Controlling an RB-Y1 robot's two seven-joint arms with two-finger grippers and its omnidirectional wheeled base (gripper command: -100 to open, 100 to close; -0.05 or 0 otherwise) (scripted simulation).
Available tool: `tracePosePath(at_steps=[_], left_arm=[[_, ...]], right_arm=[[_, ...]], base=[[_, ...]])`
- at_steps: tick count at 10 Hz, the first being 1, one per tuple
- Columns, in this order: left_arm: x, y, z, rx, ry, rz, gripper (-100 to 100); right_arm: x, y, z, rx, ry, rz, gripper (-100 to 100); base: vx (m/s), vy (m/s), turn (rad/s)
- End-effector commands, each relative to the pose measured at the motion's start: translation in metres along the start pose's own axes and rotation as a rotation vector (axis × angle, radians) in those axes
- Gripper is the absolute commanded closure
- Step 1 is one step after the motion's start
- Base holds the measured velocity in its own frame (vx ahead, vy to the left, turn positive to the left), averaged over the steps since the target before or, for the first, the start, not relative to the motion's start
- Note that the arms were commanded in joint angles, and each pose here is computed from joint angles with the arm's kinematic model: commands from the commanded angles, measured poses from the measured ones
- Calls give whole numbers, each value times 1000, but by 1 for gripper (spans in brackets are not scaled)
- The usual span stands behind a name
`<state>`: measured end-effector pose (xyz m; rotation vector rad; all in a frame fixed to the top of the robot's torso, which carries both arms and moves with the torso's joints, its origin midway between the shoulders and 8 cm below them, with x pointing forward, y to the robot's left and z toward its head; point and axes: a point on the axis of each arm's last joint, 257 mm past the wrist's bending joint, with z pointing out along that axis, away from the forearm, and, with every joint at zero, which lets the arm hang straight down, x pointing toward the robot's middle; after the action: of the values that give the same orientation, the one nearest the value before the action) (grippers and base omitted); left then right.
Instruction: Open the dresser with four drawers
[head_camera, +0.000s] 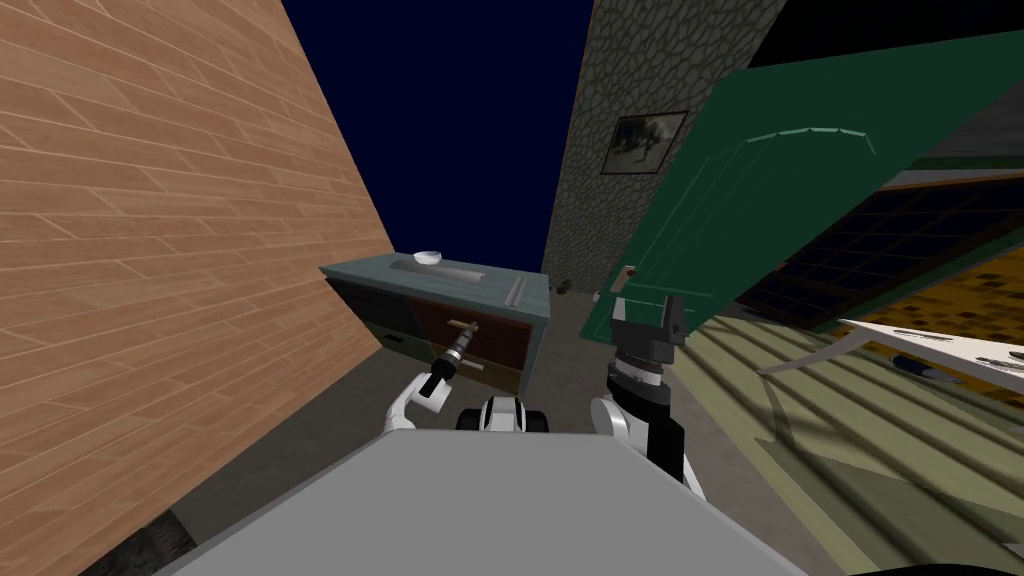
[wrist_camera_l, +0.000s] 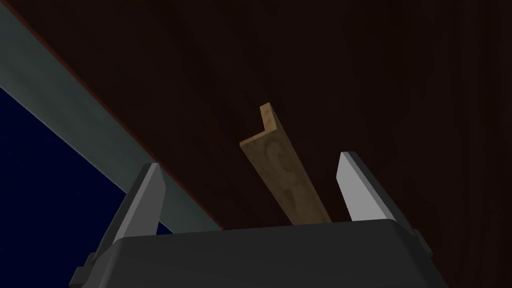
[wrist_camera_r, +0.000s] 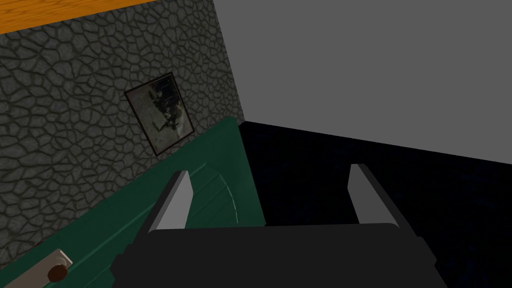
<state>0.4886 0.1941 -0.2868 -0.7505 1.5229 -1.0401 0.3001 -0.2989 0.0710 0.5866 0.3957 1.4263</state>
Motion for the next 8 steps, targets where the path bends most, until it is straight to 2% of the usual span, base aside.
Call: tracePosePath(at_steps=[1, 3, 4, 5, 7, 8], left_arm=[[-8, 3, 14, -15, -28, 0, -100], [-16, 5, 29, -31, -56, -4, -100], [-13, 5, 23, -24, -46, -3, -100], [-8, 3, 14, -15, -28, 0, 100], [-2, 2, 5, -5, -7, 1, 100], [6, 0, -6, 5, 15, 0, 100]], right_arm=[[0, 0, 0, 0, 0, 0, 0], [0, 0, 0, 0, 0, 0, 0], [0, 0, 0, 0, 0, 0, 0], [0, 0, 0, 0, 0, 0, 0], [0, 0, 0, 0, 0, 0, 0], [0, 0, 0, 0, 0, 0, 0]], base=[[-50, 29, -123], [-60, 31, -167], [-36, 20, -54], [46, -18, 239], [77, -41, 185], [82, -50, 185]])
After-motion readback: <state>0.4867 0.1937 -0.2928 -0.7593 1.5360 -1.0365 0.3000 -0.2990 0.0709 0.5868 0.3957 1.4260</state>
